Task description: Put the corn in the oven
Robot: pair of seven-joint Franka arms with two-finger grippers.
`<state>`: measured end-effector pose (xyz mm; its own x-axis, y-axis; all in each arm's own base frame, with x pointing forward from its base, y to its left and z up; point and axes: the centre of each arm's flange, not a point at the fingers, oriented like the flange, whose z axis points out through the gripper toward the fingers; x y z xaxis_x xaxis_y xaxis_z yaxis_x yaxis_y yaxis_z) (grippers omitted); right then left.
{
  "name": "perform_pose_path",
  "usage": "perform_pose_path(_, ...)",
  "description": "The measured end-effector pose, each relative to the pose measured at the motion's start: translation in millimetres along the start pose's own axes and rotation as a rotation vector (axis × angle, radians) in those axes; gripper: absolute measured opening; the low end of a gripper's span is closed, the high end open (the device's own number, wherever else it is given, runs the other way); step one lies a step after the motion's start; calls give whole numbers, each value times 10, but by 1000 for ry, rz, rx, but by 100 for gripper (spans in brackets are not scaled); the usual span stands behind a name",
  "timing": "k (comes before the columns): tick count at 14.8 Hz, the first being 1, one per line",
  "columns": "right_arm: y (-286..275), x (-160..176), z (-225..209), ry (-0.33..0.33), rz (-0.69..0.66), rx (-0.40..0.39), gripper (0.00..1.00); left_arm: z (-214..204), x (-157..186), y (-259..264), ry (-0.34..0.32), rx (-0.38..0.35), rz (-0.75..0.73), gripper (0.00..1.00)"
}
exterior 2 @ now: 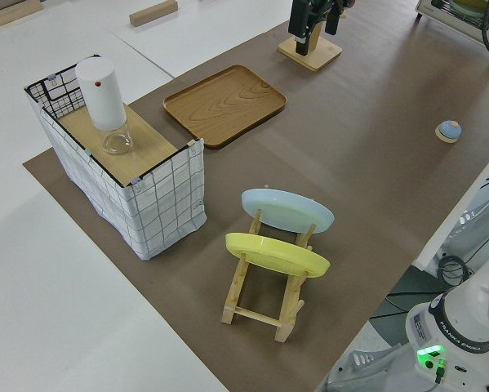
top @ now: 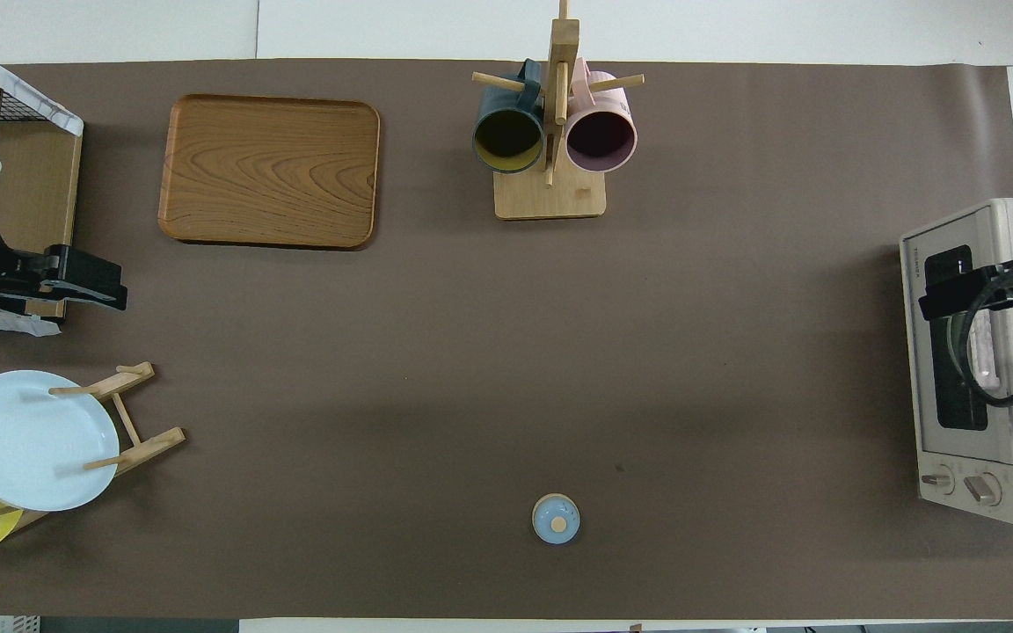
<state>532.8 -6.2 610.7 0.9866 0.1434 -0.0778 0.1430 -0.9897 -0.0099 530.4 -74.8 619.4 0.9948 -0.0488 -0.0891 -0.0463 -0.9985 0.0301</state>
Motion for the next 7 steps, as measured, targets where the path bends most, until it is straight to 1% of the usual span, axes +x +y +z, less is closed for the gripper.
perform_pose_path(3, -66, 8, -45, 5, 42, -1, 100, 0, 0, 0, 0, 0, 0, 100)
perform_pose_path(7, 38, 1, -48, 5, 62, 2, 100, 0, 0, 0, 0, 0, 0, 100)
